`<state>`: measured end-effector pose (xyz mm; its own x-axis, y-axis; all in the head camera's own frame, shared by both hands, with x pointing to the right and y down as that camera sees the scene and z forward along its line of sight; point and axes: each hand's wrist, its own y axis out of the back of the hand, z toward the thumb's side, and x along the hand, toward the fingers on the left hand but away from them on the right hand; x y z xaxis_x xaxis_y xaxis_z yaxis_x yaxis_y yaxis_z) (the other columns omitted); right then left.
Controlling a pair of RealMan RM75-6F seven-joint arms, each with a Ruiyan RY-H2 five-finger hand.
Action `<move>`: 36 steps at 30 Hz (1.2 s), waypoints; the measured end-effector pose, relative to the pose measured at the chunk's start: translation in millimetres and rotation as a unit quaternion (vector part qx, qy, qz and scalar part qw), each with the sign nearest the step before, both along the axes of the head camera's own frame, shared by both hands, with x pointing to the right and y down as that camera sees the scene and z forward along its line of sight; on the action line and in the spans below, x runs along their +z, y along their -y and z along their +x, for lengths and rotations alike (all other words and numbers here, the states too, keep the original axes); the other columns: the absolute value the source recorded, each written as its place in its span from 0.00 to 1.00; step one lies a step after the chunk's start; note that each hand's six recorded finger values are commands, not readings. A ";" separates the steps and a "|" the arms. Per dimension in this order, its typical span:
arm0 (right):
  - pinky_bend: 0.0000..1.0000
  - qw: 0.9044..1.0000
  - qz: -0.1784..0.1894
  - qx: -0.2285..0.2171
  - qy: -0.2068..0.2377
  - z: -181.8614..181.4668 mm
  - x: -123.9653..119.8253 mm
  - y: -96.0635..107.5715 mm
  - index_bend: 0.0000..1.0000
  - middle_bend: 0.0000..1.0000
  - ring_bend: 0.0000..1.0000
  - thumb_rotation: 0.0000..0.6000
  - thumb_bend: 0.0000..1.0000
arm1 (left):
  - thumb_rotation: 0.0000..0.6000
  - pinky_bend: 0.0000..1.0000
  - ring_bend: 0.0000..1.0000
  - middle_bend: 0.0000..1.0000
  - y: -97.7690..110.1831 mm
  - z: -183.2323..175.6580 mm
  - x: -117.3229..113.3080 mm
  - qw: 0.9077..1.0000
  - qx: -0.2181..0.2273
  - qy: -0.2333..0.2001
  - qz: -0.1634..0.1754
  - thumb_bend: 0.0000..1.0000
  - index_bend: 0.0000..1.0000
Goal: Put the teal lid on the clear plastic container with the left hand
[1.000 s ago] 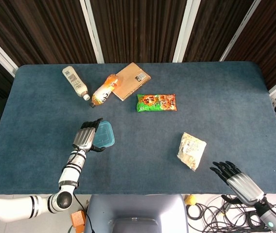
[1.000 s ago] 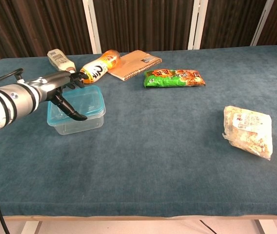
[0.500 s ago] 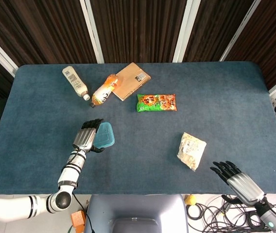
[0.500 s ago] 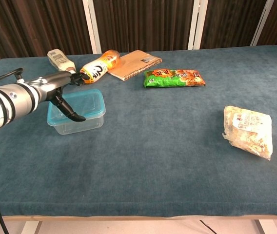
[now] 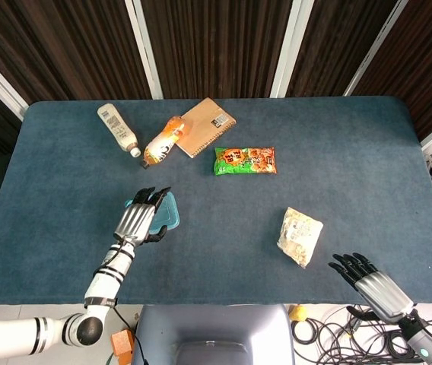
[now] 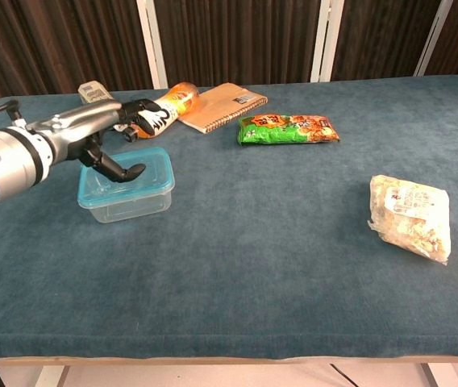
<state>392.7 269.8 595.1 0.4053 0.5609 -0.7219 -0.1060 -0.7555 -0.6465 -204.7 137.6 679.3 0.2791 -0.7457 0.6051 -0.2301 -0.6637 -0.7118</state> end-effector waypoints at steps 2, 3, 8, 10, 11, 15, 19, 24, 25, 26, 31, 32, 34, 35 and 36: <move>0.00 1.000 0.000 -0.001 0.000 -0.6 -0.1 -0.7 0.00 0.00 0.00 1.00 0.20 | 1.00 0.03 0.07 0.21 -7.3 -3.2 1.9 1.000 0.010 0.012 0.001 0.53 0.00; 0.00 1.000 0.000 -0.002 0.001 -0.8 -0.3 -0.9 0.00 0.00 0.00 1.00 0.20 | 1.00 0.03 0.06 0.20 -8.7 -4.3 3.3 1.000 0.013 0.018 0.002 0.53 0.00; 0.00 1.000 0.000 -0.001 0.002 -0.4 -1.7 -1.1 0.00 0.00 0.00 1.00 0.20 | 1.00 0.00 0.05 0.19 -13.2 -9.4 13.5 0.999 0.020 0.046 -0.002 0.54 0.00; 0.00 1.000 0.000 -0.001 0.002 -0.4 -1.5 -1.2 0.00 0.00 0.00 1.00 0.20 | 1.00 0.00 0.05 0.19 -14.4 -10.6 16.3 0.998 0.025 0.057 -0.004 0.55 0.00; 0.00 1.000 0.000 -0.001 0.002 -0.5 -1.3 -1.3 0.00 0.00 0.00 1.00 0.20 | 1.00 0.00 0.06 0.20 -15.5 -11.5 18.3 0.998 0.027 0.062 -0.006 0.55 0.00; 0.00 1.000 -0.001 -0.002 0.000 -0.7 -0.5 -1.5 0.00 0.00 0.00 1.00 0.20 | 1.00 0.00 0.07 0.21 -19.3 -12.7 23.7 0.997 0.033 0.074 -0.014 0.55 0.00; 0.00 1.000 -0.001 -0.001 0.000 -0.7 -0.6 -1.3 0.00 0.00 0.00 1.00 0.20 | 1.00 0.00 0.09 0.23 -22.6 -12.4 28.5 0.996 0.041 0.083 -0.017 0.55 0.00; 0.00 1.000 0.000 -0.001 -0.001 -0.5 -0.5 -0.8 0.00 0.00 0.00 1.00 0.20 | 1.00 0.00 0.11 0.24 -27.3 -13.5 34.4 0.994 0.049 0.094 -0.025 0.55 0.00; 0.00 1.000 0.000 -0.001 -0.001 -0.5 -0.5 -0.8 0.00 0.00 0.00 1.00 0.20 | 1.00 0.00 0.11 0.24 -28.4 -13.6 35.3 0.994 0.050 0.096 -0.026 0.55 0.00; 0.00 1.000 -0.001 -0.001 -0.001 -0.5 -0.3 -0.8 0.00 0.00 0.00 1.00 0.20 | 1.00 0.00 0.11 0.24 -30.1 -13.5 36.3 0.993 0.053 0.097 -0.028 0.55 0.00; 0.00 1.000 -0.001 -0.002 -0.002 -0.6 0.4 -1.4 0.00 0.00 0.00 1.00 0.20 | 1.00 0.00 0.11 0.25 -31.8 -11.9 36.8 0.993 0.057 0.097 -0.024 0.55 0.00; 0.00 1.000 -0.001 -0.001 -0.002 -0.5 0.2 -1.3 0.00 0.00 0.00 1.00 0.20 | 1.00 0.00 0.11 0.25 -31.0 -11.4 35.6 0.994 0.058 0.095 -0.020 0.55 0.00; 0.00 1.000 -0.001 -0.001 -0.002 -0.4 -0.1 -1.1 0.00 0.00 0.00 1.00 0.20 | 1.00 0.00 0.11 0.25 -29.4 -10.5 32.9 0.994 0.058 0.091 -0.012 0.55 0.00; 0.00 1.000 -0.001 -0.001 -0.002 -0.3 -0.1 -1.2 0.00 0.00 0.00 1.00 0.20 | 1.00 0.00 0.11 0.25 -28.1 -9.9 30.0 0.995 0.056 0.086 -0.005 0.55 0.00; 0.00 1.000 -0.002 -0.001 -0.002 -0.4 0.0 -1.3 0.00 0.00 0.00 1.00 0.20 | 1.00 0.00 0.11 0.25 -27.0 -9.5 27.5 0.995 0.055 0.082 0.000 0.56 0.00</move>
